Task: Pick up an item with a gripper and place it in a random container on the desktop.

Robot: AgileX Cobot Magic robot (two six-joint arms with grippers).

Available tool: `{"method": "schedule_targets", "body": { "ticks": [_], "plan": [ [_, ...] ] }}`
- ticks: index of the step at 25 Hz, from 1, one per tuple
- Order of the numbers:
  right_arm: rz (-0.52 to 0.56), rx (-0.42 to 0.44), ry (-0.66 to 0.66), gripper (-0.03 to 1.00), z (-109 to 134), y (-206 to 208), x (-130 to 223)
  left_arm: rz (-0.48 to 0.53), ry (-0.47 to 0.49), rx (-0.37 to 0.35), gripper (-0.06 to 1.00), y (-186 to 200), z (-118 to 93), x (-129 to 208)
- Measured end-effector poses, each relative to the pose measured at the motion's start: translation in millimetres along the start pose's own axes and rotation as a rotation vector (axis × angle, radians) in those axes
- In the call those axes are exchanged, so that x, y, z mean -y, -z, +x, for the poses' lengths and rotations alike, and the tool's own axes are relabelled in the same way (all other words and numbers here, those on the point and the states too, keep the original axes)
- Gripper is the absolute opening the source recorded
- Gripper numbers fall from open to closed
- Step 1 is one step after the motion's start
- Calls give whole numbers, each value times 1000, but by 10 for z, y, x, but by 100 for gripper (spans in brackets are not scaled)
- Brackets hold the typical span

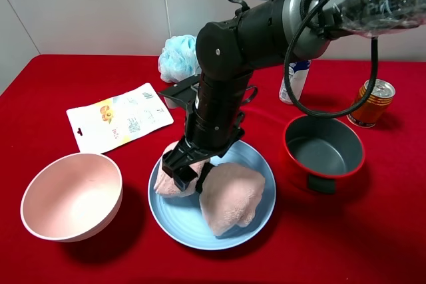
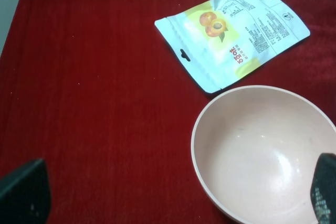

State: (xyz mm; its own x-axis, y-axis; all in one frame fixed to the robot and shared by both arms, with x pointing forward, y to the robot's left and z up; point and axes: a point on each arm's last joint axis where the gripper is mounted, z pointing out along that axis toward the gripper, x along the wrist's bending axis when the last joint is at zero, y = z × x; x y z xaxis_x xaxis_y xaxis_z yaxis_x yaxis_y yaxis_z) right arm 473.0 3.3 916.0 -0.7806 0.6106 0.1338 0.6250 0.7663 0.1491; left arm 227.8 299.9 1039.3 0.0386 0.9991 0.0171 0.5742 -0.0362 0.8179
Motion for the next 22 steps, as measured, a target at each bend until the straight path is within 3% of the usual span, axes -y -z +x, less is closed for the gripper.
{"method": "schedule_targets", "body": {
  "ticks": [8,22],
  "plan": [
    [-10,4,-5,69,5,62,-1,0,0,0,99,0,0,0],
    [-137,19,46,69,118,945,127,0,-1,0,99,0,0,0]
  ]
}}
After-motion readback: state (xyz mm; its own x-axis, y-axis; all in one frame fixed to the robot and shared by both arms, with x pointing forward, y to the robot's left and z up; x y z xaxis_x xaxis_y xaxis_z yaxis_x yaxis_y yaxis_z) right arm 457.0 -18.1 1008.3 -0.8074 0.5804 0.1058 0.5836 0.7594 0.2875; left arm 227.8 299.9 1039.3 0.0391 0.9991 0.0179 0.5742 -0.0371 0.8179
